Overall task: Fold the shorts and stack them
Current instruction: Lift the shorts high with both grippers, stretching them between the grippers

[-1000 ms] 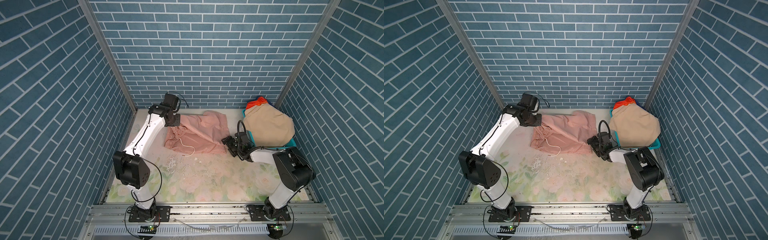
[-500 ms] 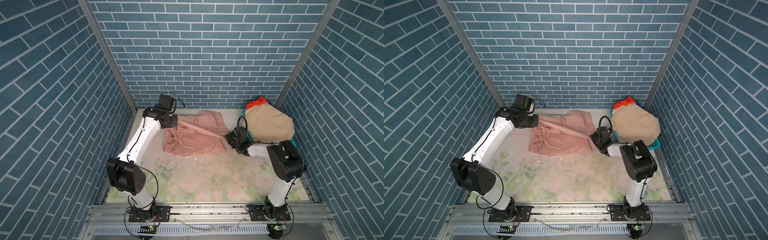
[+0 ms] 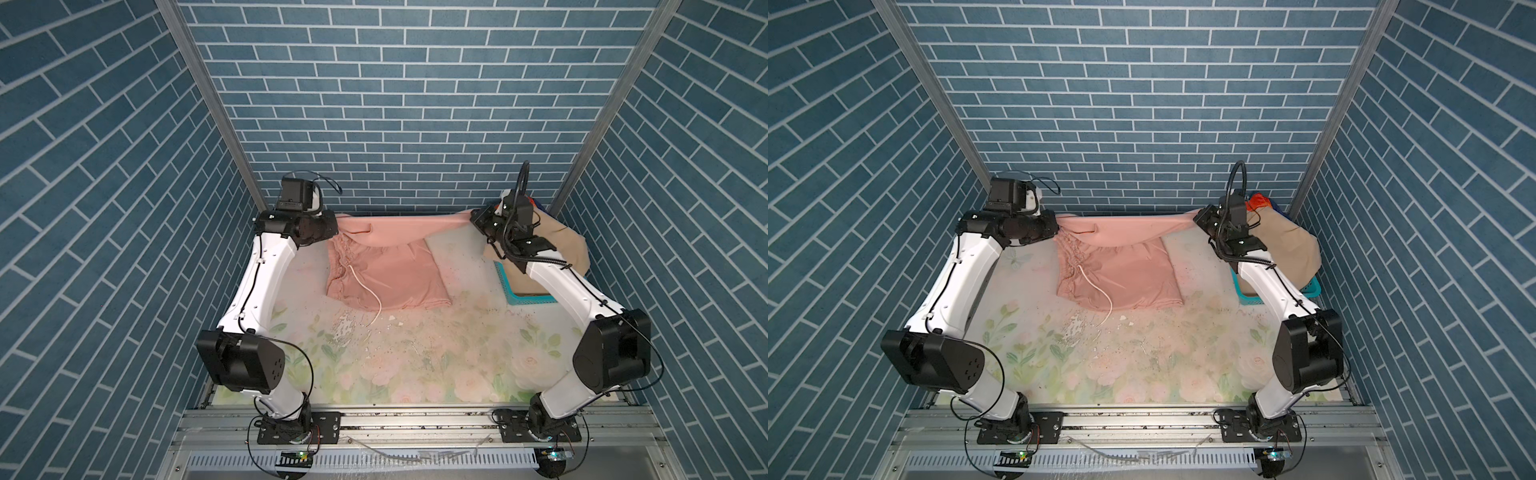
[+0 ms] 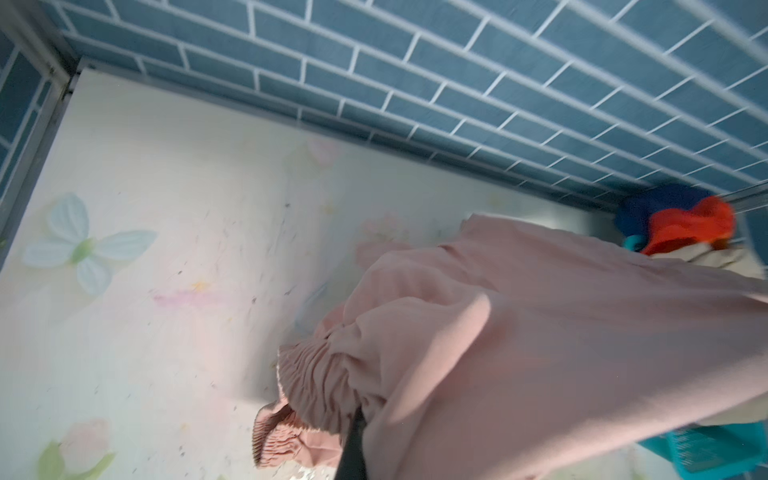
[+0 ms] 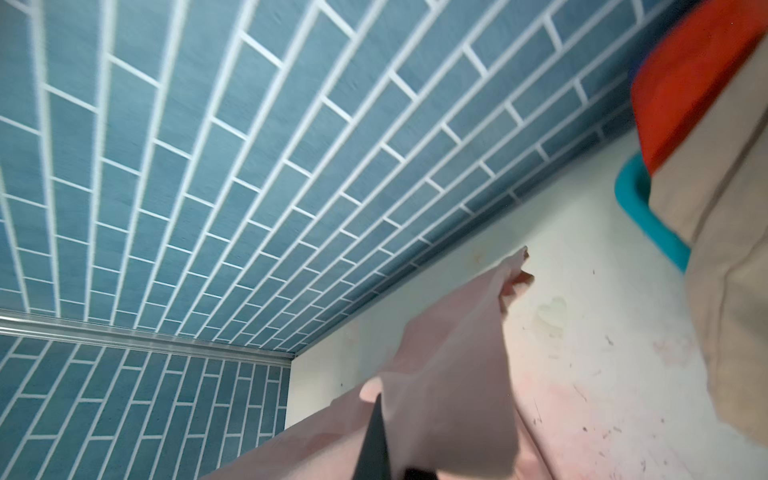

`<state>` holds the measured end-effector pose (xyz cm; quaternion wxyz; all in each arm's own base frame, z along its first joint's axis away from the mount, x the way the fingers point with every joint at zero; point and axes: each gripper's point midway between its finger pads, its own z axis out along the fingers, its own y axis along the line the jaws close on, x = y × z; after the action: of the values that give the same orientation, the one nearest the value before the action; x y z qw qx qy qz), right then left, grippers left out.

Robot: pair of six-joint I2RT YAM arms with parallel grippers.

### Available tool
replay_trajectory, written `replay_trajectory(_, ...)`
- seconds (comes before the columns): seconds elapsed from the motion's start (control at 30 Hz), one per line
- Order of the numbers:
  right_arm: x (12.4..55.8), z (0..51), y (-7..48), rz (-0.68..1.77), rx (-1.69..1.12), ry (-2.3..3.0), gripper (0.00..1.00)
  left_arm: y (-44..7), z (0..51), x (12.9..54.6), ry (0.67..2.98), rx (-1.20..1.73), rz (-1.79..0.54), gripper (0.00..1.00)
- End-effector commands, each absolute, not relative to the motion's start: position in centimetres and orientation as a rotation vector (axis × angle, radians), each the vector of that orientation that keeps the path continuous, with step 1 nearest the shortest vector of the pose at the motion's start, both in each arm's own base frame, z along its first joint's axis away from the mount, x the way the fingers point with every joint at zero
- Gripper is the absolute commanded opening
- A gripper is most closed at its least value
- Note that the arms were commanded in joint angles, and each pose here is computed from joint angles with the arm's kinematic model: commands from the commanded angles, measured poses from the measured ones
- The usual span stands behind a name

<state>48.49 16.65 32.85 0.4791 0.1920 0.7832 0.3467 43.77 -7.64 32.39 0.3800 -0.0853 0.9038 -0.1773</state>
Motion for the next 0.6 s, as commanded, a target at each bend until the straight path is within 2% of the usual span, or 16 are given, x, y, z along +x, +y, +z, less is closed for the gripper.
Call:
replay_trajectory(0.0,47.3,38.2,11.8,0.61,0.393,1.895,0.0,-7.3,39.2,45.0,2.105,-0.228,-0.523,0.0)
replay_trajectory(0.17,43.3,48.4,10.6,0.56,0.244,1.762,0.0,-7.4,47.7,42.8,1.88,-0.172,-0.551,0.0)
replay_trajectory(0.27,39.1,53.4,9.5,0.552,0.189,1.654,0.0,-7.8,52.0,40.1,1.777,-0.131,-0.568,0.0)
replay_trajectory(0.47,29.9,61.2,6.3,0.505,0.137,1.443,0.0,-8.3,58.5,32.7,1.632,-0.081,-0.627,0.0)
replay_trajectory(0.57,26.9,64.1,5.5,0.48,0.118,1.382,0.0,-7.8,61.1,29.6,1.565,-0.088,-0.64,0.0)
